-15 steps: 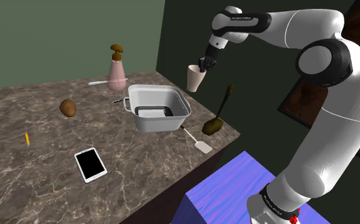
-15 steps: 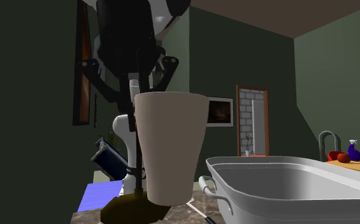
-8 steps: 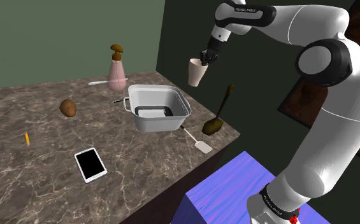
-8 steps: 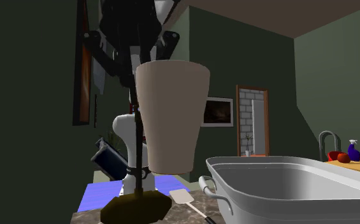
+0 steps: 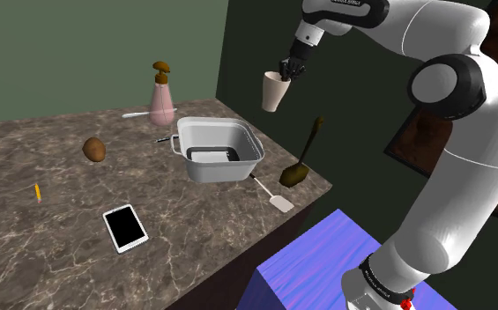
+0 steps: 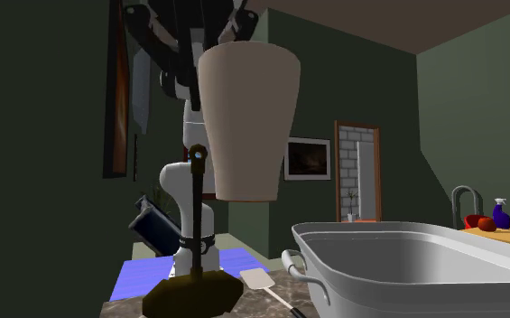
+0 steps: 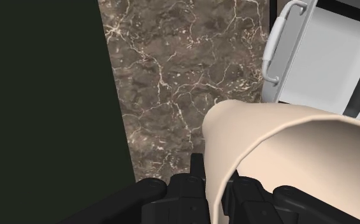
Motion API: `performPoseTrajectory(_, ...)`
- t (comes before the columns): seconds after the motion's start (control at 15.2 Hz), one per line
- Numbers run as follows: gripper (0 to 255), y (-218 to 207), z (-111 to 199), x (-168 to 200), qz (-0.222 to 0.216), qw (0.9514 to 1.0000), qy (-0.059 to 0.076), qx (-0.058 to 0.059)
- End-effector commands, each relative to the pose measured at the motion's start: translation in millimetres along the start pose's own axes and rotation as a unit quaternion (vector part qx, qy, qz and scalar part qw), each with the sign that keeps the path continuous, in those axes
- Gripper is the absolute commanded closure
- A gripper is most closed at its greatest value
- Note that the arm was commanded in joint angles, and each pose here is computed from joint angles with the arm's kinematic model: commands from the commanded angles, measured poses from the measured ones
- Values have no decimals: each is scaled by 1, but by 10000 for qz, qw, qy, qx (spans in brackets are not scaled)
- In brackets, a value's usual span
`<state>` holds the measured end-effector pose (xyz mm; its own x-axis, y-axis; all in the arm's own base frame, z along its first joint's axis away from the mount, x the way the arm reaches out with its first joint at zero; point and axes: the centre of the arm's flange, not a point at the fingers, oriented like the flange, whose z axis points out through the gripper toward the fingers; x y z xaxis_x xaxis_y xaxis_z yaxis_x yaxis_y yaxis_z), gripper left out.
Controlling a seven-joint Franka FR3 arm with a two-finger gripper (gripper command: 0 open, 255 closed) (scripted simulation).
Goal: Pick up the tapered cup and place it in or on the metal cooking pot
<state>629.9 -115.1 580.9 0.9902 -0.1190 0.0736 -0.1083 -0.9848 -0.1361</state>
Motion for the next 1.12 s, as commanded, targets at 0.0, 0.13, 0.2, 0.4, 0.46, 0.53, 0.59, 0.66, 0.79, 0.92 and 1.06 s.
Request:
performPoseTrajectory(0.0,255,-20,-3,-3,-1,10000,0,1)
performPoseTrajectory(0.13,255,-46,-4,-9,-1,10000,0,1)
performPoseTrajectory(0.2,255,-59,-4,-12,-1,10000,0,1)
performPoseTrajectory(0.4,255,-97,-6,-21,-1,10000,0,1)
performPoseTrajectory(0.46,255,-110,-7,-24,-1,10000,0,1)
performPoseTrajectory(0.53,255,-123,-7,-26,-1,10000,0,1)
performPoseTrajectory(0.59,255,-136,-8,-29,-1,10000,0,1)
performPoseTrajectory(0.66,255,-149,-8,-32,-1,10000,0,1)
performPoseTrajectory(0.79,255,-174,-9,-38,-1,10000,0,1)
performPoseTrajectory(0.92,255,-200,-10,-44,-1,10000,0,1)
performPoseTrajectory(1.06,255,-226,-12,-50,-1,10000,0,1)
